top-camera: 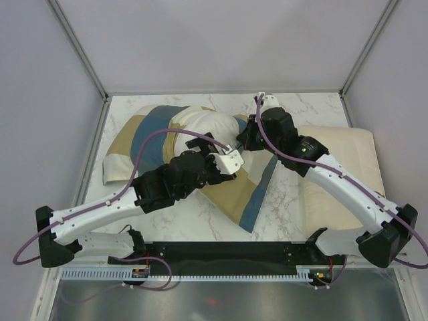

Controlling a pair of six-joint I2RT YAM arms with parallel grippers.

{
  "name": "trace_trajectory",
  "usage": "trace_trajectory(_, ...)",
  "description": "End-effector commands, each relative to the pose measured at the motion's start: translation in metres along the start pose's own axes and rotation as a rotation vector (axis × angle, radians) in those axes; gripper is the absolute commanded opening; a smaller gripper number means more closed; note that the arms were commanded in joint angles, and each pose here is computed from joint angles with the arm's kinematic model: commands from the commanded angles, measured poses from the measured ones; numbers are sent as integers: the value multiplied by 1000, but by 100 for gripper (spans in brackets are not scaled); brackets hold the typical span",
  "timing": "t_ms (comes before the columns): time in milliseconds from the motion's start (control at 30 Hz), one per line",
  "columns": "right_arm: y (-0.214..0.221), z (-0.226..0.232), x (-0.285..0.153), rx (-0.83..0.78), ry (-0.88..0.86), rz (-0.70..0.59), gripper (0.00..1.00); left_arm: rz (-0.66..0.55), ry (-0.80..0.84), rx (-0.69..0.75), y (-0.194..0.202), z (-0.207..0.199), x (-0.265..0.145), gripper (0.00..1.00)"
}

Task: Remove the pillowcase from the pillow

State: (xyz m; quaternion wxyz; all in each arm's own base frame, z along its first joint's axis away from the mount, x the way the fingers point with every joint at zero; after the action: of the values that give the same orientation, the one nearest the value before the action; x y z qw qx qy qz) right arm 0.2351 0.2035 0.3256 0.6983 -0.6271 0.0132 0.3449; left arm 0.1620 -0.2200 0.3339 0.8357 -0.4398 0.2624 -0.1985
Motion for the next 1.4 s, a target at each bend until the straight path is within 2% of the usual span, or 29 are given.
trace_trajectory(0,-25,4,-26,3,-41,-131,0,44,-31,-7,7,8,-1,100)
trace_trajectory(233,-27,4,-32,1,-52,-142,0,89,11,8,14,0,8,100)
trace_trajectory(400,-28,7,-33,-2,-81,-135,0,185,23,53,26,-10,27,100)
trace_trajectory(433,-27,8,-33,-3,-89,-135,0,210,21,58,30,-11,32,94)
trace_trajectory(500,-25,9,-35,-10,-101,-130,0,245,3,48,33,-10,43,74)
trace_trajectory(533,-23,7,-35,-13,-95,-124,0,247,-14,18,31,-4,47,50)
trace_trajectory(600,-19,5,-35,-17,-85,-119,0,260,-23,-7,32,-2,54,26)
trace_trajectory(633,-18,5,-36,-20,-79,-116,0,261,-38,-38,32,2,57,6)
trace_trajectory(700,-11,2,-37,-24,-76,-99,0,237,-44,-99,23,6,60,2)
trace_trajectory(800,1,-1,-43,-42,-93,-87,35,198,-27,-204,15,14,63,2)
trace_trajectory(833,0,-1,-53,-47,-106,-118,59,181,-28,-248,13,22,62,2)
trace_trajectory(900,13,-6,-59,-45,-103,-124,70,127,20,-356,2,27,59,2)
trace_trajectory(933,11,-7,-74,-36,-119,-181,78,106,18,-398,-2,36,58,2)
trace_trajectory(1033,18,-7,-93,-26,-187,-233,95,77,101,-496,-10,42,58,2)
trace_trajectory(1100,26,-6,-94,-18,-228,-234,98,67,138,-553,-14,43,57,2)
trace_trajectory(1267,36,1,-73,-3,-297,-213,98,29,270,-638,-29,40,50,2)
trace_trajectory(1367,34,6,-60,1,-328,-244,98,20,339,-695,-35,38,45,2)
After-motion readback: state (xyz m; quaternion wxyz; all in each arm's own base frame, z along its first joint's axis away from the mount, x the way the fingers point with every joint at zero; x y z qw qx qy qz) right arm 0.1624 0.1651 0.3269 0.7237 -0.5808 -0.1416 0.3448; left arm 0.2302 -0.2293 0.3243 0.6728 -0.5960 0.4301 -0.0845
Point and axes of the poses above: each gripper's point midway between its finger pads, its own x axis out along the fingers, its own z axis along the line the jaws close on, y = z × x, the point moved 10 cm from there along -x, back along the fingers, and after that the axes turned 11 degrees about -x, right-handed, at the moved point
